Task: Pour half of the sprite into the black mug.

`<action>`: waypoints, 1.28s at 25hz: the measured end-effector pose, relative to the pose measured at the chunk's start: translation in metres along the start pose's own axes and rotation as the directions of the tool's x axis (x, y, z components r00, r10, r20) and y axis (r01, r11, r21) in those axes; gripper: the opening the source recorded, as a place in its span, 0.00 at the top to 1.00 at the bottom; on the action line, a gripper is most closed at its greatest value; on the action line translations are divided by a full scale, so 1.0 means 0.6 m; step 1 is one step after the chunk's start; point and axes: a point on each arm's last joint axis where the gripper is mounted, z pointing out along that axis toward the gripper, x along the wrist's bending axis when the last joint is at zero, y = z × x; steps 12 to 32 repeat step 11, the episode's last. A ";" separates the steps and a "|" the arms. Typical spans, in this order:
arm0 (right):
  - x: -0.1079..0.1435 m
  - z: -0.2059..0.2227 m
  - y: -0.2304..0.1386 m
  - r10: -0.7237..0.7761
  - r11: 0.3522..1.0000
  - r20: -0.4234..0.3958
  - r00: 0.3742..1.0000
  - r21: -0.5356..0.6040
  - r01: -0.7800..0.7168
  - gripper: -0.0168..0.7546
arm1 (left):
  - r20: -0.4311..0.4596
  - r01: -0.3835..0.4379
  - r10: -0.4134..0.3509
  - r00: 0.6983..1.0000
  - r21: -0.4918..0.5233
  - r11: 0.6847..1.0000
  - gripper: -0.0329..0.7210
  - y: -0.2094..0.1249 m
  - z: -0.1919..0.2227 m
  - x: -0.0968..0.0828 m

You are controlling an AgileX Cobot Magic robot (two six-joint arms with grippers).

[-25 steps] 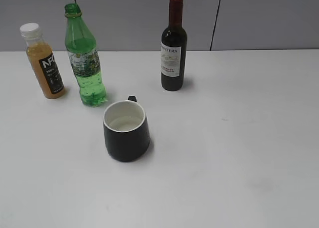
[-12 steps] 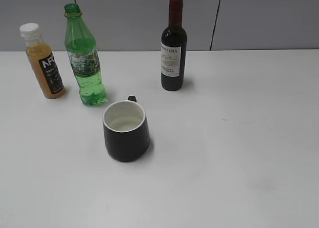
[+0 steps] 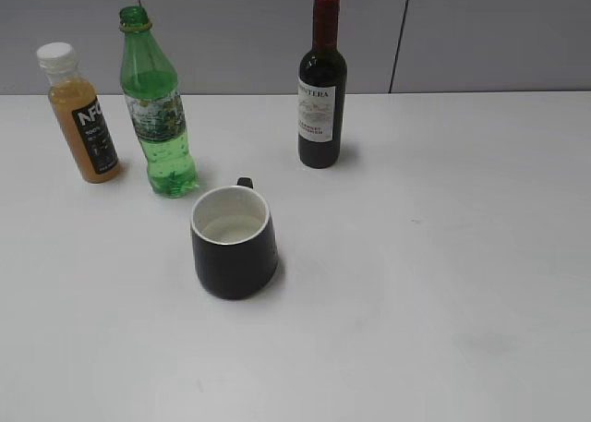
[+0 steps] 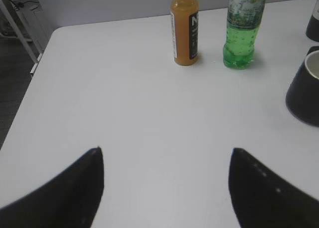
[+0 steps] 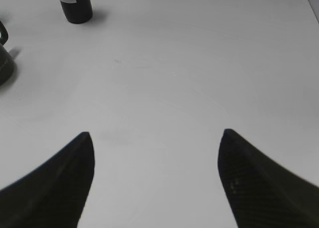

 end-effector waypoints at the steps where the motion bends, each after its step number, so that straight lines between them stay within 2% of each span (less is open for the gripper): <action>1: 0.000 0.000 0.000 0.000 1.000 0.000 1.000 0.000 0.000 0.22 | 0.000 0.000 0.000 1.000 0.000 1.000 0.17 0.000 0.000 0.000; 32: 0.000 0.000 0.000 0.000 1.000 0.000 1.000 0.000 0.000 0.22 | 0.000 0.000 0.000 1.000 0.000 1.000 0.17 0.000 0.000 0.000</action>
